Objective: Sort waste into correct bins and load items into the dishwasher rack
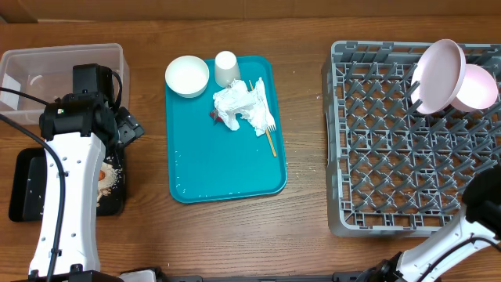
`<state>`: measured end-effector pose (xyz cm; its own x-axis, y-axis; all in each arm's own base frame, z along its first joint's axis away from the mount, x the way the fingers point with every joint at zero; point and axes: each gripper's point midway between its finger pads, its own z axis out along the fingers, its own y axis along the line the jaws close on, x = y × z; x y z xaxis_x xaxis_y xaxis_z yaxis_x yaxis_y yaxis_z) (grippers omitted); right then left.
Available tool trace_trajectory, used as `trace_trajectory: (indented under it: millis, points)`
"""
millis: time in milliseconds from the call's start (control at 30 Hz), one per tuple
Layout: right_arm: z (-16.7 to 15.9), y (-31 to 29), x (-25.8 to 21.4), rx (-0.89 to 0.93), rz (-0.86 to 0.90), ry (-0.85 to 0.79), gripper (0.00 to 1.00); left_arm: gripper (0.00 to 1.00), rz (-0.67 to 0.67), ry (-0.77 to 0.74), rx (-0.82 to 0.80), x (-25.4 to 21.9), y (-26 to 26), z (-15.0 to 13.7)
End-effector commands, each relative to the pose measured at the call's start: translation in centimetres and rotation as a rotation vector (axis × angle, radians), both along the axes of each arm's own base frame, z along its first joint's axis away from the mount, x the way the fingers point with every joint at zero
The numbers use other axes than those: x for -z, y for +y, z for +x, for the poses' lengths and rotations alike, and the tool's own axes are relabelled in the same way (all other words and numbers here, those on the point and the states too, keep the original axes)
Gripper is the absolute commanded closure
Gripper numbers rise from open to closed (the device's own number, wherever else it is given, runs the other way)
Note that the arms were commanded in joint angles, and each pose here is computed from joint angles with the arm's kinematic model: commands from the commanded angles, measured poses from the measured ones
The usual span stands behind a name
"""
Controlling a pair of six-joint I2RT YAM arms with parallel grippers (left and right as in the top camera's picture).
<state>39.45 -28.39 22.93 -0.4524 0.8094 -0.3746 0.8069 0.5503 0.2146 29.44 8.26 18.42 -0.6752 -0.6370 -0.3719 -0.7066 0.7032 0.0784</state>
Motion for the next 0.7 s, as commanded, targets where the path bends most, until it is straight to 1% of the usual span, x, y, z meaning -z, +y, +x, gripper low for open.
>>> trace_trajectory:
  millis: [0, 33, 100, 133, 167, 233, 267, 300, 333, 467, 567, 633, 667]
  points:
    - [-0.2, 0.4, -2.5, -0.004, -0.030, -0.043, 0.91, 0.00, 0.004, -0.012, 0.010, -0.4, 0.1, 0.2]
    - [-0.2, 0.5, -2.1, -0.005, -0.024, -0.035, 0.85, 0.00, 0.004, -0.012, 0.010, -0.4, 0.1, 0.2]
    - [-0.1, 0.8, -1.5, -0.013, -0.005, -0.030, 0.65, 0.00, 0.004, -0.012, 0.010, -0.4, 0.1, 0.2]
    - [0.0, 1.1, -1.2, -0.031, 0.014, -0.034, 0.47, 0.00, 0.004, -0.012, 0.010, -0.4, 0.1, 0.2]
    - [0.2, 1.4, -0.9, -0.048, 0.026, -0.035, 0.35, 0.00, 0.004, -0.012, 0.010, -0.4, 0.1, 0.2]
    - [0.3, 1.8, -0.2, -0.068, 0.048, -0.028, 0.20, 0.00, 0.004, -0.012, 0.010, -0.4, 0.1, 0.2]
    - [0.2, 1.9, 0.1, -0.067, 0.054, -0.021, 0.15, 0.00, 0.004, -0.012, 0.010, -0.4, 0.1, 0.2]
    - [0.0, 2.0, 0.6, -0.063, 0.064, -0.008, 0.04, 0.00, 0.004, -0.012, 0.010, -0.4, 0.1, 0.2]
    - [-0.2, 2.0, 1.2, -0.046, 0.073, 0.007, 0.00, 0.00, 0.004, -0.012, 0.010, -0.4, 0.1, 0.2]
    - [-1.4, 1.6, 3.8, 0.077, 0.109, 0.074, 0.00, 0.00, 0.004, -0.012, 0.010, -0.4, 0.1, 0.2]
    - [-0.5, 2.1, 5.6, 0.058, 0.154, 0.049, 0.00, 0.00, 0.004, -0.012, 0.010, -0.4, 0.1, 0.2]
    - [-0.5, 2.2, 6.5, 0.030, 0.145, 0.064, 0.00, 0.00, 0.004, -0.012, 0.010, -0.4, 0.1, 0.2]
    - [-0.9, 1.8, 7.1, 0.036, 0.127, 0.088, 0.10, 0.00, 0.004, -0.012, 0.010, -0.4, 0.1, 0.2]
